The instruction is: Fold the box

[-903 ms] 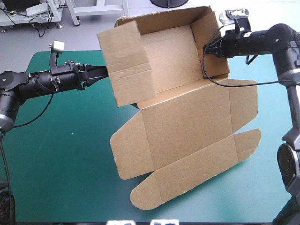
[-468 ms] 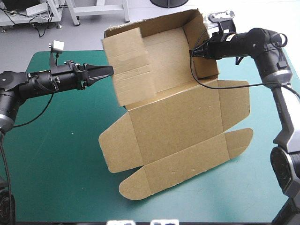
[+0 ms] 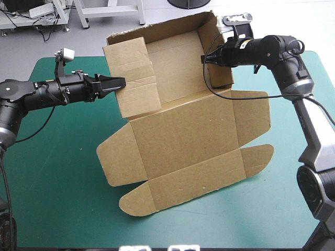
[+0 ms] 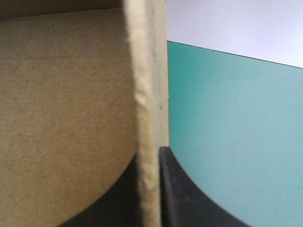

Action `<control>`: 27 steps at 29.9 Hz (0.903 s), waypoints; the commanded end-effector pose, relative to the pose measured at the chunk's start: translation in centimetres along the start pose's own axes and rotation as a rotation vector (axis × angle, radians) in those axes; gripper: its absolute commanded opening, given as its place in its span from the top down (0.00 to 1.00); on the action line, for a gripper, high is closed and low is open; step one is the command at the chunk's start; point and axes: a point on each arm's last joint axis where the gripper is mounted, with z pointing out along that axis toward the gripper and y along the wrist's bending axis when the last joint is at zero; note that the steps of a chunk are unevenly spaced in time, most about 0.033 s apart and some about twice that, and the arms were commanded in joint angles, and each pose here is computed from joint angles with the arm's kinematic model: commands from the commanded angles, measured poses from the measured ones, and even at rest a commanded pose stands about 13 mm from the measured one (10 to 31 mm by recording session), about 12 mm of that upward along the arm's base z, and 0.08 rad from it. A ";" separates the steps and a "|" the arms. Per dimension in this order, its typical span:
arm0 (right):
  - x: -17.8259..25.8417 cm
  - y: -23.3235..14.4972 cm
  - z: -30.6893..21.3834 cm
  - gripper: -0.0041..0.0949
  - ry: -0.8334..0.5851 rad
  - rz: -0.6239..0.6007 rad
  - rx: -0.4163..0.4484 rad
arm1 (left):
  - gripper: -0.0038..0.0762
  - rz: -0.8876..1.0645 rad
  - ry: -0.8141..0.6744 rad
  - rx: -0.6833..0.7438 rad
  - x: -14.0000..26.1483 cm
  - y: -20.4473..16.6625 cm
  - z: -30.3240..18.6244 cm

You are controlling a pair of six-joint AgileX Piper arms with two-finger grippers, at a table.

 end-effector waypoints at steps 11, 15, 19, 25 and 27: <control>-0.7 3.4 1.1 0.97 -0.077 0.049 -0.081 | 0.39 0.120 -0.133 -0.338 -0.7 -2.7 3.1; -0.3 3.5 1.3 0.98 -0.038 0.040 -0.089 | 0.39 0.131 -0.153 -0.422 -0.6 -3.0 3.8; 0.0 3.6 1.3 0.98 -0.003 0.021 -0.106 | 0.43 0.125 -0.201 -0.435 -0.6 -3.7 4.4; 0.3 4.4 1.1 0.98 0.036 0.016 -0.193 | 0.73 0.151 -0.142 -0.497 0.1 -2.9 5.6; 0.5 4.5 1.1 0.98 0.056 0.012 -0.205 | 0.87 0.153 -0.125 -0.503 0.2 -2.6 5.9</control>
